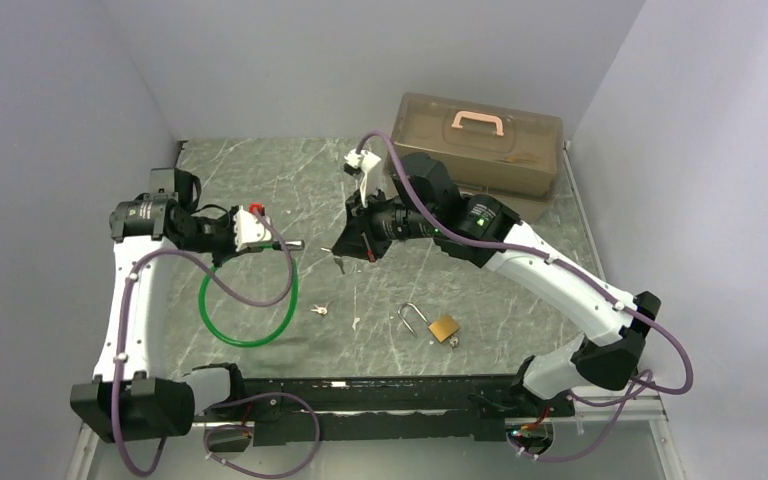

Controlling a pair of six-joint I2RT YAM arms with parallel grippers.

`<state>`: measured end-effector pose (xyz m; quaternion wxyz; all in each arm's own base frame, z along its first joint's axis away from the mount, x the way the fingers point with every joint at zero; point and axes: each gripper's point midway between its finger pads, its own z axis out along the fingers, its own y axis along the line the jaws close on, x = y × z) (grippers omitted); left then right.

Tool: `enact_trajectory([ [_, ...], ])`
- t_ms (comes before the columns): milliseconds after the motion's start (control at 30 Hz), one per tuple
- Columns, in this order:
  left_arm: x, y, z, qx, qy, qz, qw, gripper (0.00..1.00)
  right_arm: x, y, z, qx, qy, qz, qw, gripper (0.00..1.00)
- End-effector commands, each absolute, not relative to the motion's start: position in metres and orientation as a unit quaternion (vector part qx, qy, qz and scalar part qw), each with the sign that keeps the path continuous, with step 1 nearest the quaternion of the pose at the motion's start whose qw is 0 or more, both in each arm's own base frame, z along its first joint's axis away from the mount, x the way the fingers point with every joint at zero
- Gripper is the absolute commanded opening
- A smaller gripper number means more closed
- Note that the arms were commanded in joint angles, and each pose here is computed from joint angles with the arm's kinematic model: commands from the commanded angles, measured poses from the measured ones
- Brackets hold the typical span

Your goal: Unlock with the key

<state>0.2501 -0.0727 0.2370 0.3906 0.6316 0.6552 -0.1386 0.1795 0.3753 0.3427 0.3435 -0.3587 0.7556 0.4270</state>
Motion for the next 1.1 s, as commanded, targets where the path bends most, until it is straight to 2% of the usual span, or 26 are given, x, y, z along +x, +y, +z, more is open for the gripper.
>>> enact_trajectory([
  [0, 0.196, -0.099, 0.269, 0.647, 0.611, -0.21, 0.405, 0.0, 0.16, 0.374, 0.364, -0.398, 0.733, 0.446, 0.326, 0.0],
  [367, 0.176, -0.115, 0.34, 0.678, 0.485, -0.089, 0.545, 0.0, 0.142, 0.371, 0.377, -0.43, 0.711, 0.461, 0.313, 0.0],
  [600, 0.159, -0.122, 0.363, 0.683, 0.446, -0.074, 0.574, 0.0, 0.133, 0.372, 0.386, -0.436, 0.7, 0.463, 0.325, 0.0],
  [1067, 0.162, -0.121, 0.353, 0.682, 0.456, -0.078, 0.566, 0.0, 0.125, 0.365, 0.401, -0.436, 0.692, 0.456, 0.351, 0.0],
])
